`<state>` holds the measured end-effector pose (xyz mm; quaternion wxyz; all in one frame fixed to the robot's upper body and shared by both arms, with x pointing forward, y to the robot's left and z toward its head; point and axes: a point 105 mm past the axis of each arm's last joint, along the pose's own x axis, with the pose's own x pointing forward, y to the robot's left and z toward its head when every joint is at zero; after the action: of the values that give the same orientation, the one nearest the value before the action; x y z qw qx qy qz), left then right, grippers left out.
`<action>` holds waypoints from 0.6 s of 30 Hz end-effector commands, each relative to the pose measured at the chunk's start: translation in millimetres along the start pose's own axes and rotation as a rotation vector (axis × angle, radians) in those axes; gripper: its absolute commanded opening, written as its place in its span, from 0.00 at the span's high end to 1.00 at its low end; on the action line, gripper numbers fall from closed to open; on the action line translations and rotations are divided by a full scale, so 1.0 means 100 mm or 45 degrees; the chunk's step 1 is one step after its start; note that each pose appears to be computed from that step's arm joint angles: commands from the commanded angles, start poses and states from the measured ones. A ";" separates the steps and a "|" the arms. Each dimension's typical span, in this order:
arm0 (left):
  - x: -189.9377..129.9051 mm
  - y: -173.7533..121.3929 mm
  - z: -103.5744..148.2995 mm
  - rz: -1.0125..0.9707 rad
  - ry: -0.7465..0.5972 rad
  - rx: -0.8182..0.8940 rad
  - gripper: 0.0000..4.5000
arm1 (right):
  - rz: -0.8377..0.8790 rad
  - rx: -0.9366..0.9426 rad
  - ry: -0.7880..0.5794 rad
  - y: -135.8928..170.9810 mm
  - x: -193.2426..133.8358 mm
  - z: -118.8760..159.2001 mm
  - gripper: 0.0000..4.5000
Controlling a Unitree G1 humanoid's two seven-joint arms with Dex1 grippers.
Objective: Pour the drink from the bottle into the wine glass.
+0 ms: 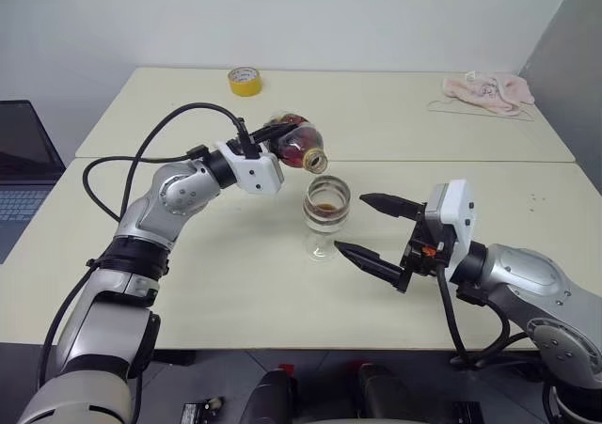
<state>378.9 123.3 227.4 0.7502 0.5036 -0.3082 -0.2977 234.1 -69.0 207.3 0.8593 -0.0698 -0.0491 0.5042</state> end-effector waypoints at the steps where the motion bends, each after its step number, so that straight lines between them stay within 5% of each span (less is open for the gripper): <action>1: -0.06 0.17 0.05 0.116 -0.004 -0.108 0.85 | 0.007 -0.073 -0.060 0.03 -0.02 0.10 0.00; 18: -0.80 -0.31 -0.63 0.637 0.494 -1.148 0.85 | 0.034 -0.106 -0.138 0.03 -0.03 0.16 0.00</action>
<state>373.1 202.2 142.5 0.9823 0.1071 -0.0775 -0.1327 231.3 -69.2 214.1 0.8499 -0.0760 -0.0912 0.5134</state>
